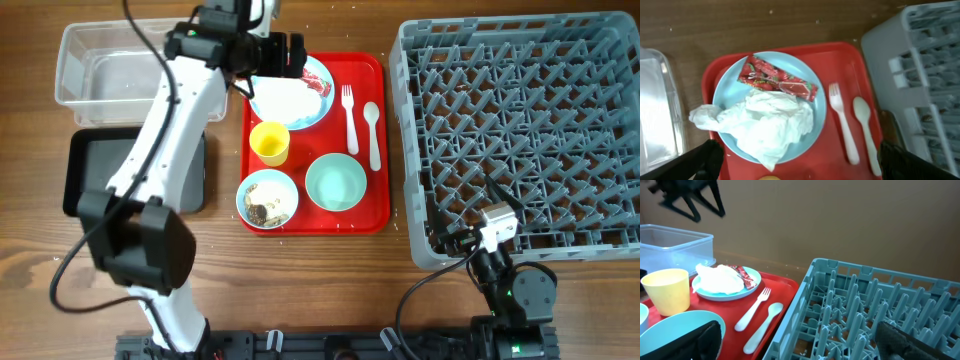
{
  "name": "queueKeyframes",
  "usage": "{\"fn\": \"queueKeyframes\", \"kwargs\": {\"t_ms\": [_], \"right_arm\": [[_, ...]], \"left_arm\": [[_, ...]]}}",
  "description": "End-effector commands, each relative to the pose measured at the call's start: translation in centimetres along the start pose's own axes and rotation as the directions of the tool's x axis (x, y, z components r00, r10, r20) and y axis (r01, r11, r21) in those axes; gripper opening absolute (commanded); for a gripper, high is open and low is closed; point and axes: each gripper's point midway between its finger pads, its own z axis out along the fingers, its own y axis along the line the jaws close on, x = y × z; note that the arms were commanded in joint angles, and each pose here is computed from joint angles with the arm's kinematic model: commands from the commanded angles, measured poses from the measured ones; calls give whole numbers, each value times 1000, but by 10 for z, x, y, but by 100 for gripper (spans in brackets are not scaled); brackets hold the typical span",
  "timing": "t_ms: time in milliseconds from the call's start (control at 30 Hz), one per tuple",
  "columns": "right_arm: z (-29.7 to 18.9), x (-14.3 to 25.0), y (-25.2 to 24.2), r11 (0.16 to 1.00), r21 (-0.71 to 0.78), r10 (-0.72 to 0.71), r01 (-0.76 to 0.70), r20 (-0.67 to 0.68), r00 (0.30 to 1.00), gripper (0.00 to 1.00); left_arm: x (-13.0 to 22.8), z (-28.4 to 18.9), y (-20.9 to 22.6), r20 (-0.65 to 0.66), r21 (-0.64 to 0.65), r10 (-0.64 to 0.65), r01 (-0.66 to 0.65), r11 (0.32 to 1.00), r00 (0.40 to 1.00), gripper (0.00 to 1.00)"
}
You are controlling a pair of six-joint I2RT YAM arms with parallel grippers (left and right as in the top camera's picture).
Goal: Sort waste into correct bins and load items into the dishwasher rack
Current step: 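Grasp the white napkin with the left gripper, drop it in the clear bin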
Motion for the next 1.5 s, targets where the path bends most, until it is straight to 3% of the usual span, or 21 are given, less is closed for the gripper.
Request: {"fn": "queueKeyframes", "kwargs": {"t_ms": [0,167,600,667,700,833,867,1033,1100,1233,1467], "right_arm": [[0,-2,1,1000,-8,-8,8,12,1000,100],[0,-2,1,1000,-8,-8,8,12,1000,100],[0,-2,1,1000,-8,-8,8,12,1000,100],[0,-2,1,1000,-8,-8,8,12,1000,100],[0,-2,1,1000,-8,-8,8,12,1000,100],[0,-2,1,1000,-8,-8,8,12,1000,100],[0,-2,1,1000,-8,-8,8,12,1000,100],[0,-2,1,1000,-7,-8,8,12,1000,100],[0,-2,1,1000,-8,-8,8,12,1000,100],[0,-2,1,1000,-7,-8,8,11,1000,100],[0,-2,1,1000,-8,-7,8,9,1000,100]], "left_arm": [[6,39,20,-18,-131,-84,81,988,996,100],[19,97,33,-22,-185,-189,181,966,982,100],[72,172,44,-147,-230,-189,153,961,971,99],[72,172,44,-148,-231,-189,152,961,971,78],[72,172,44,-148,-231,-189,152,961,971,54],[72,172,44,-148,-230,-190,153,961,971,8],[72,172,44,-147,-231,-190,153,961,971,4],[48,152,39,-100,-215,-179,155,964,979,4],[1,105,26,4,-180,-167,165,970,986,4],[-37,44,10,115,-140,-152,167,976,982,4],[-43,-2,18,158,-195,-152,182,964,976,4]]}}
